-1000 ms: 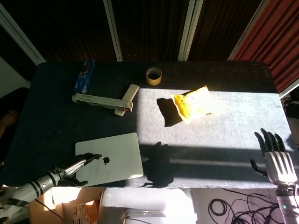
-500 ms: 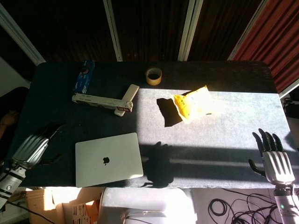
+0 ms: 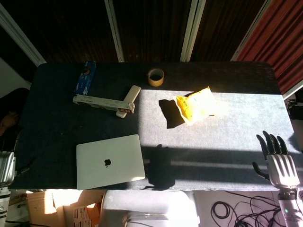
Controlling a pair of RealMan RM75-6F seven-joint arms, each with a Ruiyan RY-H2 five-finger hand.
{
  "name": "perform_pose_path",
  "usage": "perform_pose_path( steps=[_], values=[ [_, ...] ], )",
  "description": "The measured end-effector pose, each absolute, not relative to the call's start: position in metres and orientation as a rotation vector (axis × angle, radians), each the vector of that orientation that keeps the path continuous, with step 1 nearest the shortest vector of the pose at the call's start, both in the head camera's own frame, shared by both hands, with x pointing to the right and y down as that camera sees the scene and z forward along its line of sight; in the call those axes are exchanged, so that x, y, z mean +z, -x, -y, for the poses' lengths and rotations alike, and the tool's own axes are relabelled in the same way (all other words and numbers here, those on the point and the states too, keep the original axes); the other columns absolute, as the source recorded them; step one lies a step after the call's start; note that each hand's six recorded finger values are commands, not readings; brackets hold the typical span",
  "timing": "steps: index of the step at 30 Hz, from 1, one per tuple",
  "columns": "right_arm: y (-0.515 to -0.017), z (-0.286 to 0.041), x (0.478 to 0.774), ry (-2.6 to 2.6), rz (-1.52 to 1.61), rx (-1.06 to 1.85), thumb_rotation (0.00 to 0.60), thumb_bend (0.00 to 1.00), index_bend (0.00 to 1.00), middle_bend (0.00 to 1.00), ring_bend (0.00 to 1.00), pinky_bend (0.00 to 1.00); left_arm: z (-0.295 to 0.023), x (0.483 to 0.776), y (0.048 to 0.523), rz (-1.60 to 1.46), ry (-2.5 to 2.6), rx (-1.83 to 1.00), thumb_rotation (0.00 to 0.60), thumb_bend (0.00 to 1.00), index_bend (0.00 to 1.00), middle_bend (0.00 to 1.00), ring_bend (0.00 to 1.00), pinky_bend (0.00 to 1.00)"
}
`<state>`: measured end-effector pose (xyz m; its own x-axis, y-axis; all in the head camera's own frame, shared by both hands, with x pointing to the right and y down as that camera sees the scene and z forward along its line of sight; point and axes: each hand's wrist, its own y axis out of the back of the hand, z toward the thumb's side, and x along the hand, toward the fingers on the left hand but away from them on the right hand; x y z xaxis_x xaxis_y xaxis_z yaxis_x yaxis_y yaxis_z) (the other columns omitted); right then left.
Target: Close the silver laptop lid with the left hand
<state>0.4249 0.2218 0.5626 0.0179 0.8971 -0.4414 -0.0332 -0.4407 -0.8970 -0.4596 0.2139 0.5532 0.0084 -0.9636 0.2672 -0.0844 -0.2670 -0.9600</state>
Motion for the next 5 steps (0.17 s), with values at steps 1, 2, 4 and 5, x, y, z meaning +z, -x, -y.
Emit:
perform_pose_path(
  steps=[1, 2, 4, 5],
  values=[
    [-0.425, -0.222, 0.5623, 1.526, 0.918, 1.529, 0.6, 0.26, 0.0, 0.0, 0.0, 0.0, -0.2145, 0.5537, 0.4587, -1.132, 1.474, -1.365, 0.6, 0.19, 0.0, 0.09, 0.02, 0.15],
    [-0.4253, -0.2222, 0.562, 1.526, 0.918, 1.528, 0.6, 0.26, 0.0, 0.0, 0.0, 0.0, -0.2147, 0.5537, 0.4582, -1.128, 1.475, -1.364, 0.6, 0.19, 0.0, 0.09, 0.02, 0.15],
    [-0.4261, -0.2226, 0.5614, 1.524, 0.921, 1.529, 0.6, 0.26, 0.0, 0.0, 0.0, 0.0, -0.2151, 0.5541, 0.4581, -1.122, 1.475, -1.367, 0.6, 0.19, 0.0, 0.09, 0.02, 0.15],
    [-0.4266, -0.2227, 0.5612, 1.523, 0.922, 1.53, 0.6, 0.26, 0.0, 0.0, 0.0, 0.0, -0.2153, 0.5546, 0.458, -1.121, 1.477, -1.368, 0.6, 0.19, 0.0, 0.09, 0.02, 0.15]
  ],
)
